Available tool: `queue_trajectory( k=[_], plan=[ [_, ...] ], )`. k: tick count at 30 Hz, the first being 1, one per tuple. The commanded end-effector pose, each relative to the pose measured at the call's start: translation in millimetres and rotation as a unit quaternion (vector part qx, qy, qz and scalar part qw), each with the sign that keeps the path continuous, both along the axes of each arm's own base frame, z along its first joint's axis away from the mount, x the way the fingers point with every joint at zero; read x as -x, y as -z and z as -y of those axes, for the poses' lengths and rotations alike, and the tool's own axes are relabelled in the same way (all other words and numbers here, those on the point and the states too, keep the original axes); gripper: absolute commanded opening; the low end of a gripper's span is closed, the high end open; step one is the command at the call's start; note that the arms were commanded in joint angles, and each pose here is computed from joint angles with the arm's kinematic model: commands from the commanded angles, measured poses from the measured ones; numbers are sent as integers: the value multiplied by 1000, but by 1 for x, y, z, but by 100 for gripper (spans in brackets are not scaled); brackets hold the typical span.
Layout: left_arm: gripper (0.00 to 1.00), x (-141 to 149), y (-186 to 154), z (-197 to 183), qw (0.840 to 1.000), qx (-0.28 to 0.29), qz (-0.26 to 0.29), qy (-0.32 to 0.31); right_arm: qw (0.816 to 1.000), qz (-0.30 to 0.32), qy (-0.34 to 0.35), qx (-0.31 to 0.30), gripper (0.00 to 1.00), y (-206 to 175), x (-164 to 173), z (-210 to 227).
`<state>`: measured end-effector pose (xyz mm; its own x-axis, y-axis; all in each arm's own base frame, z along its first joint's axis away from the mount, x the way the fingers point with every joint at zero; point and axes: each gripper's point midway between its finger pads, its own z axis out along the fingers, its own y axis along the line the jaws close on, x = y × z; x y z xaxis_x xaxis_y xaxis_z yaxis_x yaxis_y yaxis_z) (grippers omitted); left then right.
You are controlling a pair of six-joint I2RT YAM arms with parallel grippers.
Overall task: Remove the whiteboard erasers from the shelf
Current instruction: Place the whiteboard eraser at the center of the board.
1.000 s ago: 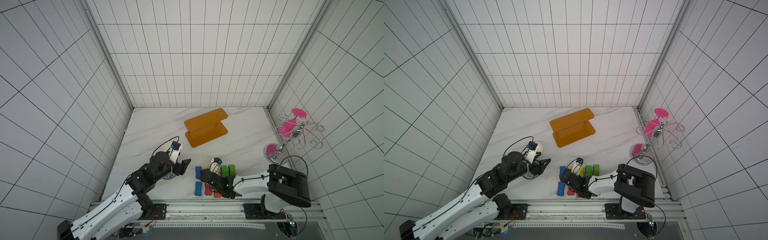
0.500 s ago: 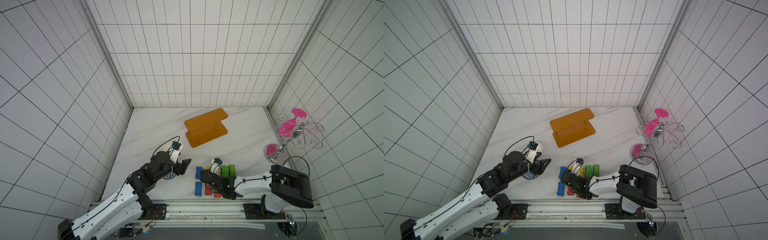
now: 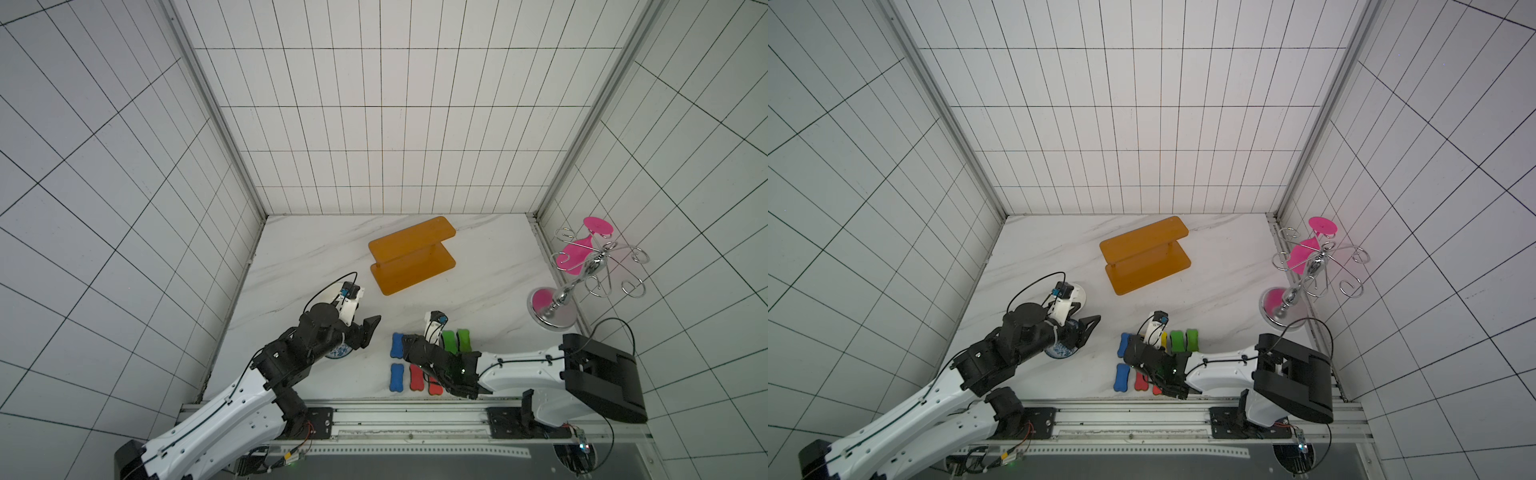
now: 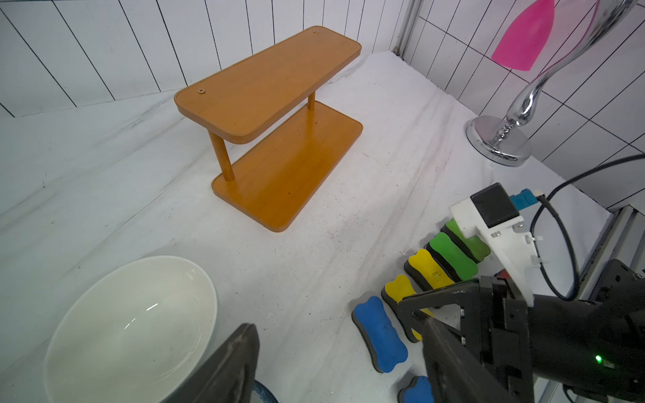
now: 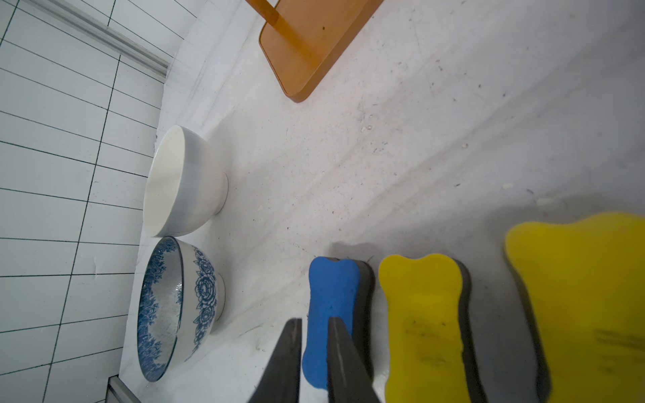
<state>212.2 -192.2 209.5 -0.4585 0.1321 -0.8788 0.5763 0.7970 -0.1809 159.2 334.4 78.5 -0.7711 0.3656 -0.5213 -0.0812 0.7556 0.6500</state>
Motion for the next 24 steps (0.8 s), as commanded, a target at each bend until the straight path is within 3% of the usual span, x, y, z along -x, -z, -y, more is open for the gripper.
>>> queue_trajectory(
  k=[1,6,11,18,24],
  plan=[
    [77,-3,-5,-1,1000,12,14,-11,999,40,-13,29,18,-16,-4,-1],
    [77,-6,-4,-4,1000,7,11,-23,992,78,-46,92,19,-29,-7,-6],
    [78,-9,-8,-14,999,15,17,-43,952,124,-120,251,21,-33,-10,-7],
    [80,-10,-12,-23,998,20,23,-62,910,146,-258,289,23,-17,14,-40],
    [80,-13,-11,-28,997,20,20,-78,868,165,-339,323,18,-1,29,-59]
  ],
)
